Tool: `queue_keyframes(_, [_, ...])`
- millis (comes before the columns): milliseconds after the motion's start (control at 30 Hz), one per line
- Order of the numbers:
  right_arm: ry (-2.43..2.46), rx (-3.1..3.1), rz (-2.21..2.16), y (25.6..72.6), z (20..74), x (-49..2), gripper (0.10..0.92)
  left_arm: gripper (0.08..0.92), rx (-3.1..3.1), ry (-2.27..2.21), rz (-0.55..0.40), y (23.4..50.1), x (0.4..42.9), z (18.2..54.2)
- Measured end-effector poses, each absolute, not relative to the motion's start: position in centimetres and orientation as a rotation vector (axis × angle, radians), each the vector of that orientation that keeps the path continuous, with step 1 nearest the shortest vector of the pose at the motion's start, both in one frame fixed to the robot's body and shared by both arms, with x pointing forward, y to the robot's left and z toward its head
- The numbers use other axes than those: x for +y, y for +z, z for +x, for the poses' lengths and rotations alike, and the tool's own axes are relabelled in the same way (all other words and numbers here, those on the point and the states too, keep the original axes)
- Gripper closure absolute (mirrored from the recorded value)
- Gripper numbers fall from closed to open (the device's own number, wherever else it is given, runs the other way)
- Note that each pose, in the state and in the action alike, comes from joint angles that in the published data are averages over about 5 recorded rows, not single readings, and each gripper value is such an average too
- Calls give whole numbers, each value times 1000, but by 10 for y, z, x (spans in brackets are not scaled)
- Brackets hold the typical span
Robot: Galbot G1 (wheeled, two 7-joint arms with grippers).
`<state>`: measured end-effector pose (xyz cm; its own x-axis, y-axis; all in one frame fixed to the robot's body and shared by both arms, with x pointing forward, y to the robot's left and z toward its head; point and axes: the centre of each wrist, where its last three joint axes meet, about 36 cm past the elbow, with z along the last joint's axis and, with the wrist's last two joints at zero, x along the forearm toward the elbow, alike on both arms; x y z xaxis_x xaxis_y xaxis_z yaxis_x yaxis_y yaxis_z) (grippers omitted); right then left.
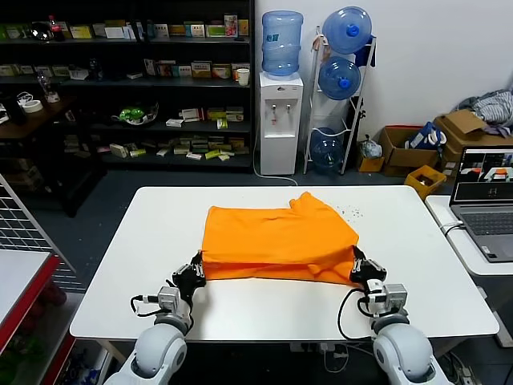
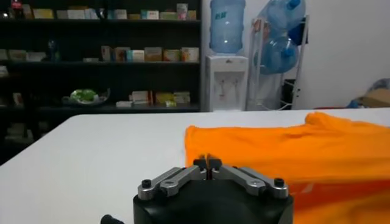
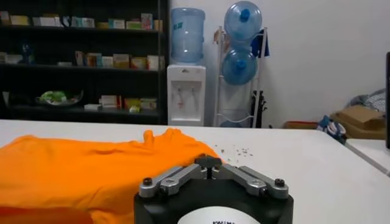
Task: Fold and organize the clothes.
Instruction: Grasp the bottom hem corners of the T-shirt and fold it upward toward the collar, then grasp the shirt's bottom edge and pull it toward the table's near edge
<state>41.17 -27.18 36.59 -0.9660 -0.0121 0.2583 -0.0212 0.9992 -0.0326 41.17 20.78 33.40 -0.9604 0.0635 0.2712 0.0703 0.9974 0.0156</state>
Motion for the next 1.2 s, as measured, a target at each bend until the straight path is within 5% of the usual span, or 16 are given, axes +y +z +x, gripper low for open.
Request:
queue_keyframes(167, [57,-2880,49,362,427,-270,840,790,-2852,-52,-79,331,207,423])
queue_keyframes(833, [163,-2832,138,345,397,-310,280,221,-2801,-28,-110,330,217,390])
queue_keyframes(967, [132,-2789,133,338,385,-315,209,180,-2769,4,-127,324,213,379])
queue_keyframes(1200, [66,-2730,141,333,376,-316,200,177,-2719,40,-132,317,212,374])
